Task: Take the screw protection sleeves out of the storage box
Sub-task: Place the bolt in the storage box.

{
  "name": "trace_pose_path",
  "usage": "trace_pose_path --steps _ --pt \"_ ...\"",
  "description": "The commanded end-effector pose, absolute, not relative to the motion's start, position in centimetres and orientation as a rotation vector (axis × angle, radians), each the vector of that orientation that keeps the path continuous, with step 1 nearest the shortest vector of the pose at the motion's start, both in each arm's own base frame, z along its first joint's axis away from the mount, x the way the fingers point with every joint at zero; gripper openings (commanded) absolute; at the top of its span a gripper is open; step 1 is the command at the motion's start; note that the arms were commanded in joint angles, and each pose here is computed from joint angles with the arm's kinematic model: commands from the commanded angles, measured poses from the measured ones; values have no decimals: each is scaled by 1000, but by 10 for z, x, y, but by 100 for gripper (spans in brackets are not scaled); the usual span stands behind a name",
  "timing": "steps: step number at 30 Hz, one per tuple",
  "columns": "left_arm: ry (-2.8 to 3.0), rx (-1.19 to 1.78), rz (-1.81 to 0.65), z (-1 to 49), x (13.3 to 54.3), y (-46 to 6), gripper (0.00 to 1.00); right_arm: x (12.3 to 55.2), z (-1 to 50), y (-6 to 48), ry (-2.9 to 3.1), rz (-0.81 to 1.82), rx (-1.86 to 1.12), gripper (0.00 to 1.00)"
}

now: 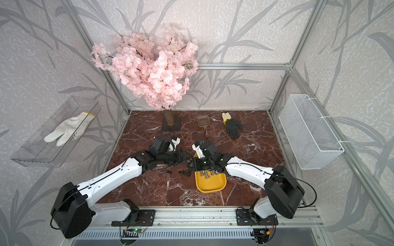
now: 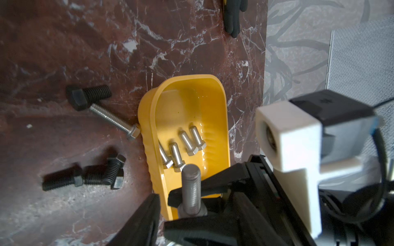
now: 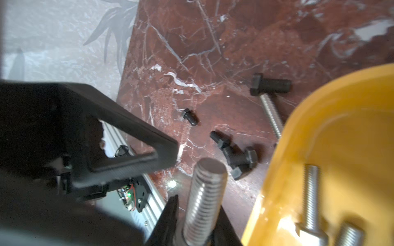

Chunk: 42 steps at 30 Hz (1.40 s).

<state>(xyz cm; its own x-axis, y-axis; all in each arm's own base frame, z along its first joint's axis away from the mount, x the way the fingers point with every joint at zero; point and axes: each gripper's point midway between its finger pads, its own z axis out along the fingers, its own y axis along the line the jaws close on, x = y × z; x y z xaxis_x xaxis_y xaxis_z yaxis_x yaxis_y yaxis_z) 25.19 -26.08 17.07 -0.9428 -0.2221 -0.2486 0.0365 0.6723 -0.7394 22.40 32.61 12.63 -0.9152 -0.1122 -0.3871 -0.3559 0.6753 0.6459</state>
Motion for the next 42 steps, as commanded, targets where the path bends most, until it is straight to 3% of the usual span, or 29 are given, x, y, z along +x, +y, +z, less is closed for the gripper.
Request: trace_pose_path --steps 1,13,22,25,34,42 --pt "2548 -151 -1049 177 257 -246 66 227 118 287 2622 813 -344 0" --pt "2655 -185 -674 153 258 -202 67 263 72 259 2705 310 -443 0" --pt "2719 -188 -554 127 252 -188 67 274 51 271 2726 303 -490 2" --pt "2752 -196 -539 120 250 -188 67 272 36 270 2760 280 -503 9" --pt "2776 -245 -547 103 255 -193 67 266 39 265 2764 291 -503 46" --pt "2762 -317 -503 101 249 -175 67 260 97 260 2649 378 -491 50"
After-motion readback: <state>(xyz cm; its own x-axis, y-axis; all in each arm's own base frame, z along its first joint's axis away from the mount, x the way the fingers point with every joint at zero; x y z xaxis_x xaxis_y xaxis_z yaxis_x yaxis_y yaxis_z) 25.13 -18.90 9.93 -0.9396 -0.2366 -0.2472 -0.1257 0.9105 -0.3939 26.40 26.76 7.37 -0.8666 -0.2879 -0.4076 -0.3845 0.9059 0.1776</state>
